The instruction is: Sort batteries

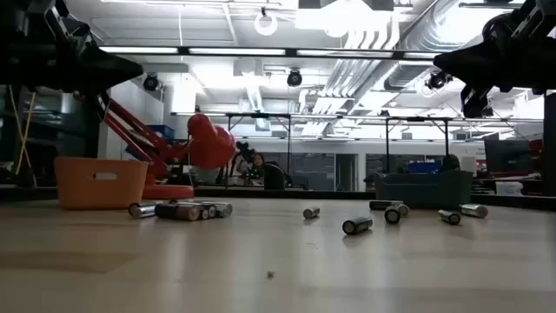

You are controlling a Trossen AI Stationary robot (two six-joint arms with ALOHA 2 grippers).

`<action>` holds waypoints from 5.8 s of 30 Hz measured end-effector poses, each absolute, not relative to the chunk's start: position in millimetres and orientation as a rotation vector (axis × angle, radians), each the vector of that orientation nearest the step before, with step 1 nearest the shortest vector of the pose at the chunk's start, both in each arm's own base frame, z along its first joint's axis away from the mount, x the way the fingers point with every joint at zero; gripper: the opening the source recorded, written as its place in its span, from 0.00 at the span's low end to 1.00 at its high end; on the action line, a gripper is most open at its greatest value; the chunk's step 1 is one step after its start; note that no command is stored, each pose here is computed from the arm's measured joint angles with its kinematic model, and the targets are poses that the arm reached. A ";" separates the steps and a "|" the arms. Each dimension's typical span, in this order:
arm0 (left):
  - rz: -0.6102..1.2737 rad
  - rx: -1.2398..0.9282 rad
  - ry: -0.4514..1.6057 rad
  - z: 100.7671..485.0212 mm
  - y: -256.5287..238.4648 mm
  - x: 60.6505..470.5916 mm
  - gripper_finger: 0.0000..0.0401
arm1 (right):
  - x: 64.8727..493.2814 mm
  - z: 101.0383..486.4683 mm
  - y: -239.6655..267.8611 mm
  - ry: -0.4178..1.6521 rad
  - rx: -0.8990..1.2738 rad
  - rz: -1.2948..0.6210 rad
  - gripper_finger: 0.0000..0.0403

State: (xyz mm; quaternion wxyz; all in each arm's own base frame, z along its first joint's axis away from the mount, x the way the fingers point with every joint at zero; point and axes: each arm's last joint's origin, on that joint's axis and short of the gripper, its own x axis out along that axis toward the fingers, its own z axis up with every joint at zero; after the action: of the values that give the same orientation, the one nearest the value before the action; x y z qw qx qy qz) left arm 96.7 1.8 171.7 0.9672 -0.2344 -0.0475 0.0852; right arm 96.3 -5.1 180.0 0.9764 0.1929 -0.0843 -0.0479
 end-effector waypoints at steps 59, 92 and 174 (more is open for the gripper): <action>0.172 -0.474 -0.096 171.7 1.8 96.7 0.00 | 96.3 179.9 -5.1 -0.170 0.389 -0.097 0.00; 0.086 -0.609 -0.533 292.4 -3.5 110.9 0.00 | 96.3 179.9 -5.1 -0.169 0.389 -0.097 0.00; 0.205 -0.268 -0.041 372.4 4.1 190.9 0.00 | 226.2 125.0 20.2 1.143 1.019 -1.089 0.46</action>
State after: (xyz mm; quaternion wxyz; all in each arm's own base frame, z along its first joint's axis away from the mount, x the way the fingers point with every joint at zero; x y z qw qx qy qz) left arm 190.9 4.1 372.4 0.9856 -0.1334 -0.0202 0.1022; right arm 226.2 20.2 125.0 0.5902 0.4377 0.4911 -0.4678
